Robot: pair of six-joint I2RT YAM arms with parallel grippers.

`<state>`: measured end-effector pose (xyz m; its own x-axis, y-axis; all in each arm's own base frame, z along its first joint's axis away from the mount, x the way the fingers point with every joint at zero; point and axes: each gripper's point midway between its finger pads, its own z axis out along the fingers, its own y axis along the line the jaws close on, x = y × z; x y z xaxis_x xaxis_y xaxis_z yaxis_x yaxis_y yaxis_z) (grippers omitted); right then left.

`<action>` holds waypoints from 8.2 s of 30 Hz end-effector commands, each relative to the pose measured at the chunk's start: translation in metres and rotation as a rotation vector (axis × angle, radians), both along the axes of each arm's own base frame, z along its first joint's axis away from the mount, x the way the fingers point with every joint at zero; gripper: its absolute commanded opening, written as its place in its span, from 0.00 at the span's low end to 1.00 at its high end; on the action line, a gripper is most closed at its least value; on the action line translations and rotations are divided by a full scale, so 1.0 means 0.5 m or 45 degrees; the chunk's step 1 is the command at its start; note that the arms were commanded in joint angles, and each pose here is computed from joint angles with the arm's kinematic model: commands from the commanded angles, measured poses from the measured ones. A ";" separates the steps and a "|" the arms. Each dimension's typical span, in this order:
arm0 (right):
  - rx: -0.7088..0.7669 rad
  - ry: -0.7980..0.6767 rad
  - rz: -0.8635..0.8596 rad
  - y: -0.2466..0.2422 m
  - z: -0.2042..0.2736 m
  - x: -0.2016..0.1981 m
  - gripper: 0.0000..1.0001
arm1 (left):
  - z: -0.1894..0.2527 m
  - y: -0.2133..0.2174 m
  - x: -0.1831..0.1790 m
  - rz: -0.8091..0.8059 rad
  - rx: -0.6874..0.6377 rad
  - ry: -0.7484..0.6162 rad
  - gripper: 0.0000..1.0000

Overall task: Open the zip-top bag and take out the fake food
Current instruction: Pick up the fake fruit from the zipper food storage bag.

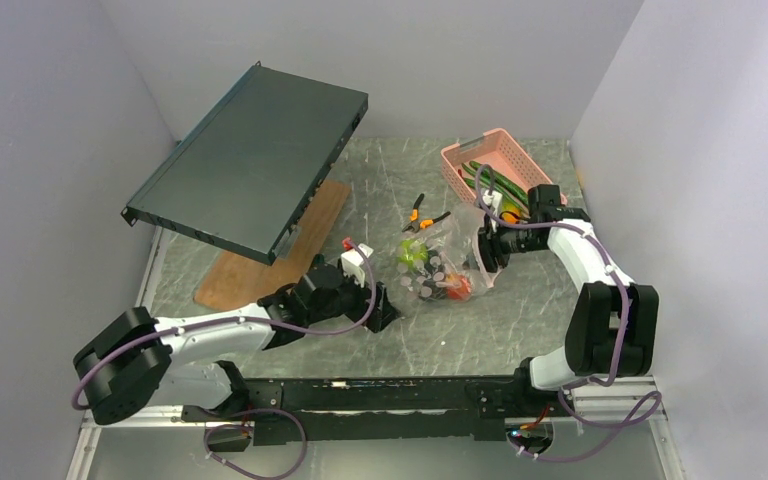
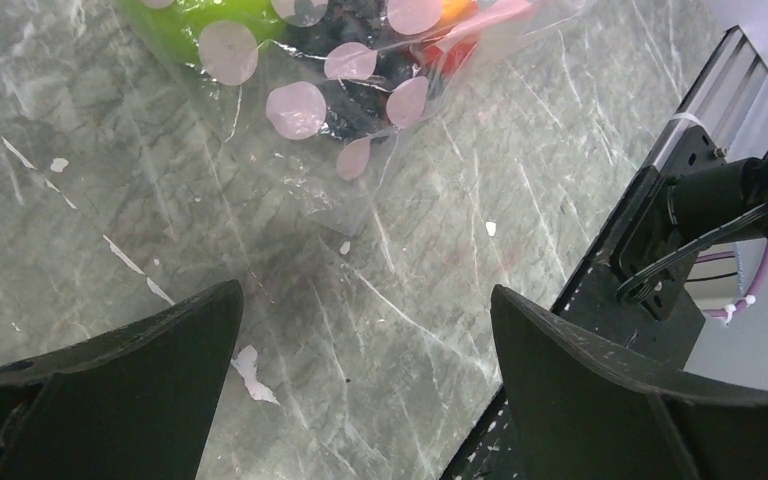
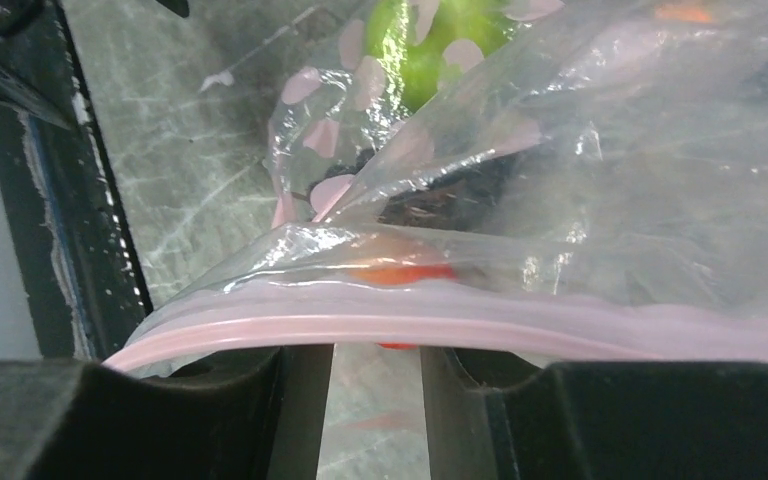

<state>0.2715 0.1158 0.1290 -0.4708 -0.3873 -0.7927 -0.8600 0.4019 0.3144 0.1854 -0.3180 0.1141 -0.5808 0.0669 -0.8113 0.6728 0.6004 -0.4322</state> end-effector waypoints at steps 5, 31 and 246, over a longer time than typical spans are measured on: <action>-0.188 -0.055 -0.045 -0.030 -0.032 0.028 0.40 | 0.021 -0.031 0.023 0.009 -0.038 -0.030 1.00; -0.291 -0.106 0.117 -0.035 -0.098 -0.010 0.57 | -0.082 -0.082 0.064 -0.005 0.171 0.074 0.78; 0.081 -0.416 0.072 -0.055 0.147 -0.044 0.00 | -0.154 0.126 0.038 0.293 0.137 0.204 0.00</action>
<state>0.2456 0.0877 0.1820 -0.2055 -0.3955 -0.8952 -0.9384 0.3392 0.0655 0.2005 -0.2599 0.0347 -0.7131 0.0313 -0.7004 0.4723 0.7598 -0.4469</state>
